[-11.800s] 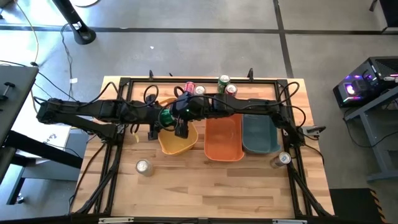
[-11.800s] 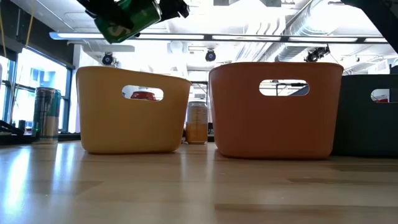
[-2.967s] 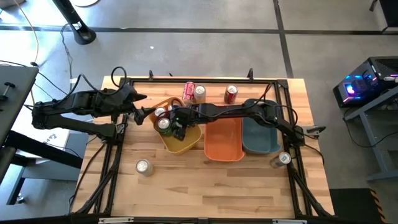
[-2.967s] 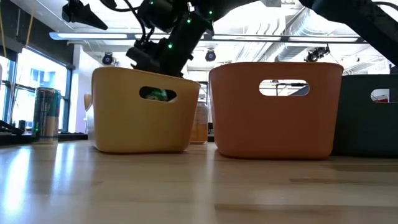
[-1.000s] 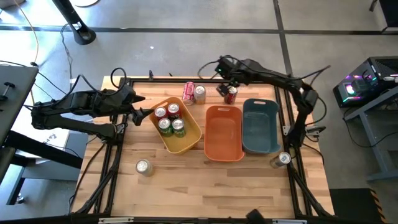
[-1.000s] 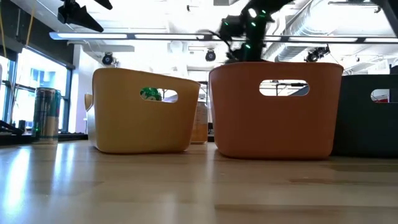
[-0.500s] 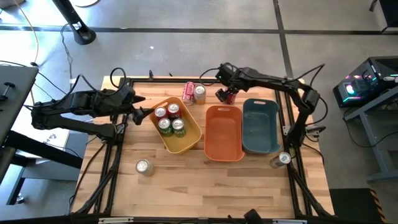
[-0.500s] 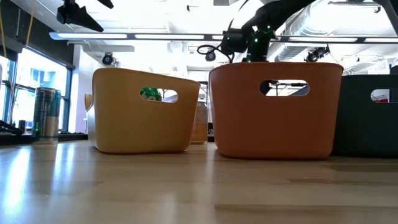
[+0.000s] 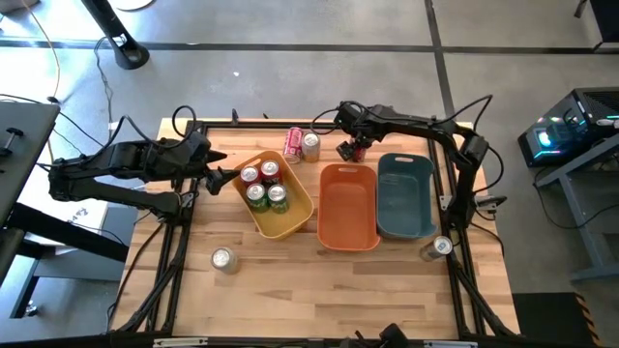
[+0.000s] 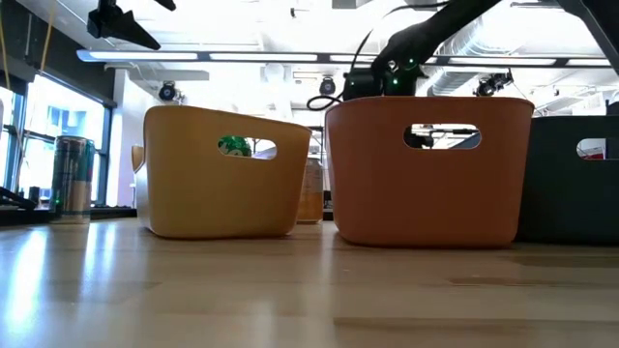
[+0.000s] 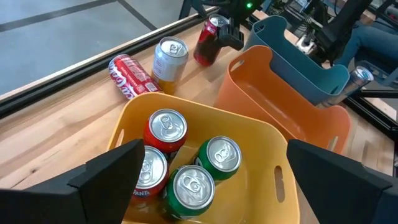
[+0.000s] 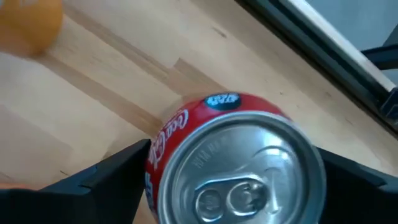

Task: Sort soda cans
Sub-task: Put the right red-white soda can into the yellow bin

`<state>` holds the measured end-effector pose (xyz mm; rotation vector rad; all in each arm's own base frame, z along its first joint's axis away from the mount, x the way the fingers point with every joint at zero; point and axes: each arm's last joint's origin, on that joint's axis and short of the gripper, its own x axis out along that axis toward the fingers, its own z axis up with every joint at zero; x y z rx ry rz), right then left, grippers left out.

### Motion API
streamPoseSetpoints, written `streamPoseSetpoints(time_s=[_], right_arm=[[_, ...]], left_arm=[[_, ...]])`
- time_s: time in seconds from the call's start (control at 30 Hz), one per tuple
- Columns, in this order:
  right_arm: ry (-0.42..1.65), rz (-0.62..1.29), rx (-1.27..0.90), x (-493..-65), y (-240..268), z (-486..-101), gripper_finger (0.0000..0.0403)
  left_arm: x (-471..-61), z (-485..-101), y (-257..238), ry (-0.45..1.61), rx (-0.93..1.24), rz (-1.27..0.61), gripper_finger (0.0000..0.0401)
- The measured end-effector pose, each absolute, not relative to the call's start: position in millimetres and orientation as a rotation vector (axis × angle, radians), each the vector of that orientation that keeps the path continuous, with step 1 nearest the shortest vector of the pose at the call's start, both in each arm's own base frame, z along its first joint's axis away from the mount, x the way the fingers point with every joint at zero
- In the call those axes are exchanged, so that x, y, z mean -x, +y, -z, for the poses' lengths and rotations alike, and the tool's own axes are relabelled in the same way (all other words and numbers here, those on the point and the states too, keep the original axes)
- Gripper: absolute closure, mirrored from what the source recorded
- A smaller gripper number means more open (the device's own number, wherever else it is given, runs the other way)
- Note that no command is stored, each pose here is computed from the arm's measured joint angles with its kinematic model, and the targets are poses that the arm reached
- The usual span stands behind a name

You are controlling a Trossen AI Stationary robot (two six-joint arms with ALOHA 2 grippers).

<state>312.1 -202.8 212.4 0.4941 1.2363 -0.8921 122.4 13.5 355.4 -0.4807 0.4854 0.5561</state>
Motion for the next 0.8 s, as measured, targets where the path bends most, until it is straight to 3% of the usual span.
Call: streamPoseSetpoints(time_s=[0.13,0.37,0.6,0.8], right_arm=[[1.274,0.886,-0.483,-312.8,-195.4,-212.1,0.0105],[1.351,0.881,-0.383,-313.0,-176.6,-223.6,0.0110],[1.127,0.886,-0.273,-320.9,-157.3,-293.2,0.0110],[0.889,0.733,-0.243,-341.4,-117.1,-352.6,0.0110]], left_arm=[[-122.4,-355.4,13.5,0.485,0.482,-0.556,0.0014],[-122.3,-355.4,13.5,0.495,0.447,-0.546,0.0014],[-120.7,-354.4,13.4,0.513,0.426,-0.544,0.0014],[-119.8,-354.1,13.8,0.519,0.404,-0.553,0.0014]])
